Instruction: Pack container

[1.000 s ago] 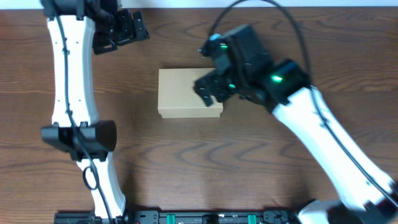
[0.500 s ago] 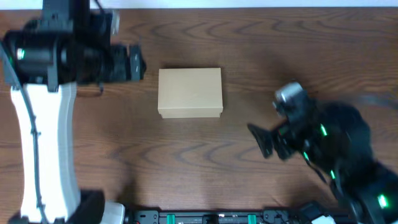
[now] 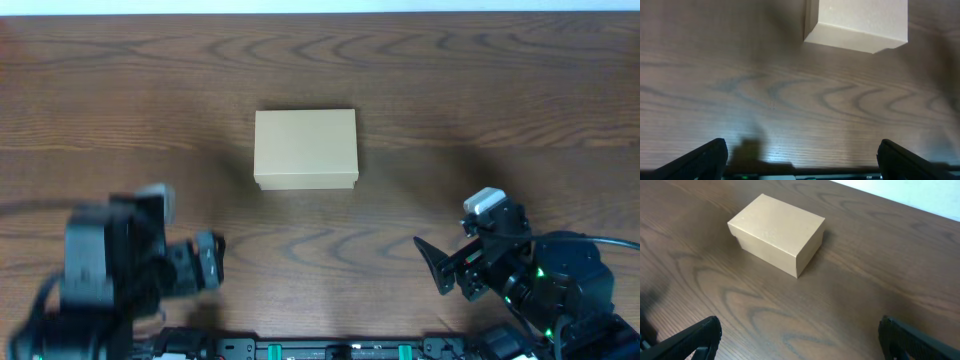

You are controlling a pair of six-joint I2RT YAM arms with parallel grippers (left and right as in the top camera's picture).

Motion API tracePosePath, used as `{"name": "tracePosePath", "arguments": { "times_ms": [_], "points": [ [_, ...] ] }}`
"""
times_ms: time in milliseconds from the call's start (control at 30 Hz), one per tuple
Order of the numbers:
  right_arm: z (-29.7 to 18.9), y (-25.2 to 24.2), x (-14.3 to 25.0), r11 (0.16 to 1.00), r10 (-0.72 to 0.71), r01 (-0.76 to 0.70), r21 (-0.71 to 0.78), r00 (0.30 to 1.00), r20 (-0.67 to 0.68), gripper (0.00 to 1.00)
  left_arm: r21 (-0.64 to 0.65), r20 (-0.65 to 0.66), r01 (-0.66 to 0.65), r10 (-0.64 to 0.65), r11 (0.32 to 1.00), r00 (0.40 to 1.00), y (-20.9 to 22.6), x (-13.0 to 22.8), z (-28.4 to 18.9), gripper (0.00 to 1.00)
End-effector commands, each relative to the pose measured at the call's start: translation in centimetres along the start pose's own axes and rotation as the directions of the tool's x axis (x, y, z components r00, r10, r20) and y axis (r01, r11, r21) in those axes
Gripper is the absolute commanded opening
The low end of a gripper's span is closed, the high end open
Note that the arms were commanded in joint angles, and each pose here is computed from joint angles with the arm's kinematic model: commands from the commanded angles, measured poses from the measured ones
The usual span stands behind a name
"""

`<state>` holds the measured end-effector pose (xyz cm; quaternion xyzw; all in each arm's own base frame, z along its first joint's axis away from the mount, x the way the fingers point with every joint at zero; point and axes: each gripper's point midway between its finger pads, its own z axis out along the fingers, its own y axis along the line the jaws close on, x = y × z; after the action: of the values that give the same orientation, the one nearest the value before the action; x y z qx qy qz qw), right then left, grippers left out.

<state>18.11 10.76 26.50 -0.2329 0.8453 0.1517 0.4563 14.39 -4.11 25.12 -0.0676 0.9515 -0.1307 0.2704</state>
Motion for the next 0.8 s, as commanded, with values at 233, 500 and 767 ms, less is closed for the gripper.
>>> {"name": "tracePosePath", "arguments": {
  "times_ms": [233, 500, 767],
  "points": [
    [0.1, -0.1, 0.2, 1.0, 0.0, 0.0, 0.004, 1.0, -0.006, 0.99, 0.073, 0.258, 0.005, -0.023, 0.997, 0.966, 1.2, 3.5, 0.0, 0.96],
    [0.1, -0.1, 0.2, 1.0, 0.0, 0.0, 0.004, 1.0, -0.006, 0.99, 0.091, 0.334, 0.03, -0.059, 0.995, 0.941, 1.5, 3.0, 0.3, 0.95],
    [0.1, -0.1, 0.2, 1.0, -0.001, 0.001, 0.004, 1.0, -0.006, 0.99, -0.098, 0.429, 0.105, -0.053, 0.99, 0.902, 5.0, 1.4, -0.2, 0.96]
  ]
}}
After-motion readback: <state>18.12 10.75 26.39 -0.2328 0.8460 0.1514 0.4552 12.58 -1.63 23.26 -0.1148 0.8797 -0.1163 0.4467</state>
